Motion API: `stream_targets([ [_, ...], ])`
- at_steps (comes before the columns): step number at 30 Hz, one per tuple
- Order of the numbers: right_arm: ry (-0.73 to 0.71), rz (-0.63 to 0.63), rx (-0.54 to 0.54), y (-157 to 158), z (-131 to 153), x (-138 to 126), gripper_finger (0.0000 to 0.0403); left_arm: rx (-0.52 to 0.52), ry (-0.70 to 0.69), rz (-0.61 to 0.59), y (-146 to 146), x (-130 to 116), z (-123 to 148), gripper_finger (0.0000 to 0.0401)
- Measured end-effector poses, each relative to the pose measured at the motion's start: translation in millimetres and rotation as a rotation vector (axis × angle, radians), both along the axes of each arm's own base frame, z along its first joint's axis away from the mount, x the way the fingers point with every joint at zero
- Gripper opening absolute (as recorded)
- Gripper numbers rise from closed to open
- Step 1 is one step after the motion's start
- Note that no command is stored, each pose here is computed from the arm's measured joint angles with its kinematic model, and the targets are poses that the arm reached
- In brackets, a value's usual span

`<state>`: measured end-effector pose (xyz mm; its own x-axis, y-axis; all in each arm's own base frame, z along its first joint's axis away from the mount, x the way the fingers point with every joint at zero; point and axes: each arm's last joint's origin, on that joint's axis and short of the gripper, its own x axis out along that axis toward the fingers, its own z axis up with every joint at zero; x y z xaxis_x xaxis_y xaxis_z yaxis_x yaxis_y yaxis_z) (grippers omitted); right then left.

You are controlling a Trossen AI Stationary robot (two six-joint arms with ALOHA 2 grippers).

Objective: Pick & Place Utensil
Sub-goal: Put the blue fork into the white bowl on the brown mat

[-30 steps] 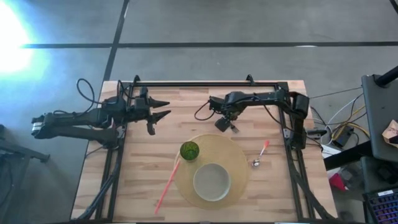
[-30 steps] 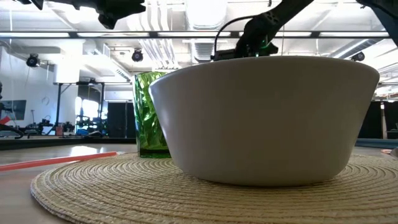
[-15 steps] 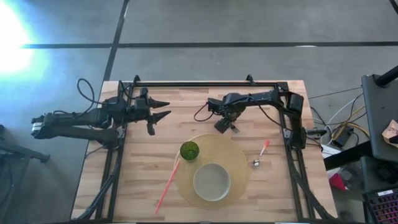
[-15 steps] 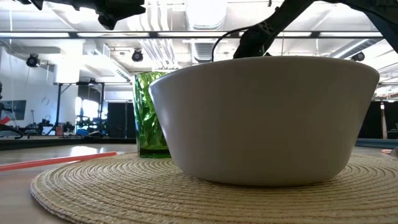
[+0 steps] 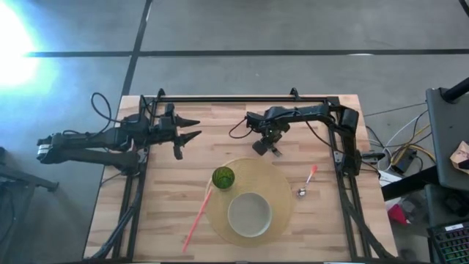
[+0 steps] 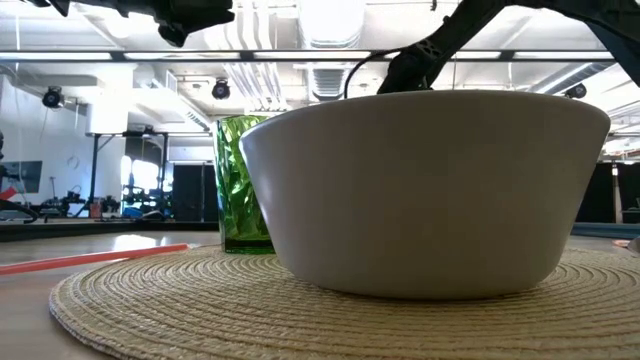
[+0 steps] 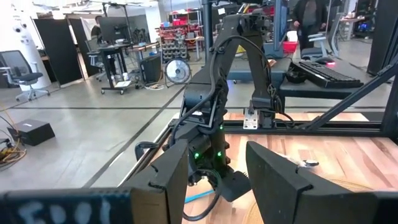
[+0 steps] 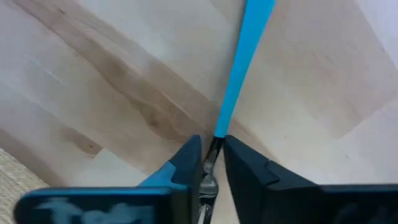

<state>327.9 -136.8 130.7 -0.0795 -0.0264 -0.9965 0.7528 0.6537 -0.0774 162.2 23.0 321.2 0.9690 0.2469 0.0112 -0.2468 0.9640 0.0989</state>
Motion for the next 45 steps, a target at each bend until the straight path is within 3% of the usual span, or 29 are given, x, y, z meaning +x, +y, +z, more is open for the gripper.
stream_targets([
  [6,0.011,0.030,-0.006,-3,0,-2,0.0015,-0.003,0.018,0.000,0,0,-2,0.0156],
  [13,-0.003,0.085,-0.041,1,12,-4,0.0014,-0.078,0.040,0.002,0,0,-6,0.0156],
  [17,-0.044,0.104,-0.095,9,37,-9,0.0013,-0.104,0.034,0.002,0,0,-6,0.0156],
  [21,-0.054,0.137,-0.121,28,61,-17,0.0013,-0.111,0.032,0.002,0,0,-6,0.0156],
  [33,-0.293,0.177,-0.309,98,136,-50,0.0013,-0.245,0.012,0.005,0,4,-8,0.0156],
  [38,-0.366,0.172,-0.380,126,149,-67,0.0013,-0.295,0.015,0.001,0,9,-11,0.0156],
  [45,-0.518,0.179,-0.377,161,149,-84,0.0012,-0.315,0.035,-0.064,-6,13,-13,0.0156],
])
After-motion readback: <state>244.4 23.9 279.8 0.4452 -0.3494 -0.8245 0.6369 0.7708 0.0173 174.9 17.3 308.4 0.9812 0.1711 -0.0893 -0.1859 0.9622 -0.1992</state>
